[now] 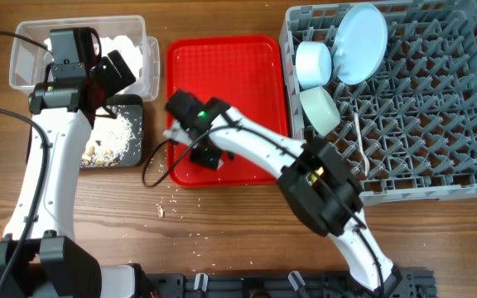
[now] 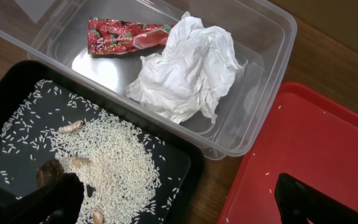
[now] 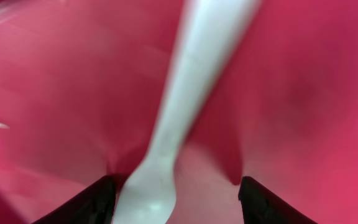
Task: Sort waste into correct bins and load items into the dishwasher rack
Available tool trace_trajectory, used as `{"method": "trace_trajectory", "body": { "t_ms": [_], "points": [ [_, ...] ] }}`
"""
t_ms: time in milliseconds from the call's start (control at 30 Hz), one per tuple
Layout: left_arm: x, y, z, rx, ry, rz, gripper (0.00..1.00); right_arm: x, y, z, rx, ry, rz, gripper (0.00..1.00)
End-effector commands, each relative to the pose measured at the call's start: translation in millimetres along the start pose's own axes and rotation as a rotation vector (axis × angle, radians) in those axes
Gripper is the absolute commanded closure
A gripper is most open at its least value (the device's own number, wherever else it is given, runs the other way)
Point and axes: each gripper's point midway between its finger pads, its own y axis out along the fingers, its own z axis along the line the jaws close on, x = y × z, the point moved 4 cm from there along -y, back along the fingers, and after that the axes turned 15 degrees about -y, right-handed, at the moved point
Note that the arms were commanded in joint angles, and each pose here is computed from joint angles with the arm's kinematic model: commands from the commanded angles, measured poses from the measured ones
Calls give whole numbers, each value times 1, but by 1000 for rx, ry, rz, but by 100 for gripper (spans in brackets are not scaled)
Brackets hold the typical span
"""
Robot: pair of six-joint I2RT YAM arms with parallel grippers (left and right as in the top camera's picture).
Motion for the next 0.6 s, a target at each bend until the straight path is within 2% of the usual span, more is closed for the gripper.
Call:
{"method": "trace_trajectory", "body": {
  "t_ms": [0,33,100,300,567],
  "points": [
    [6,-4,0,2,-14,-25,0,-37,28,-9,25,105,127,44],
    [6,-4,0,2,-14,-25,0,-38,28,-11,33,113,119,47],
    [6,-4,0,2,-14,-25,0,-37,29,-13,50,126,90,60],
    [6,-4,0,2,-14,-25,0,-36,29,-14,48,125,87,84],
    [6,-4,0,2,-14,-25,0,-32,7,-31,8,147,55,87]
  ]
}}
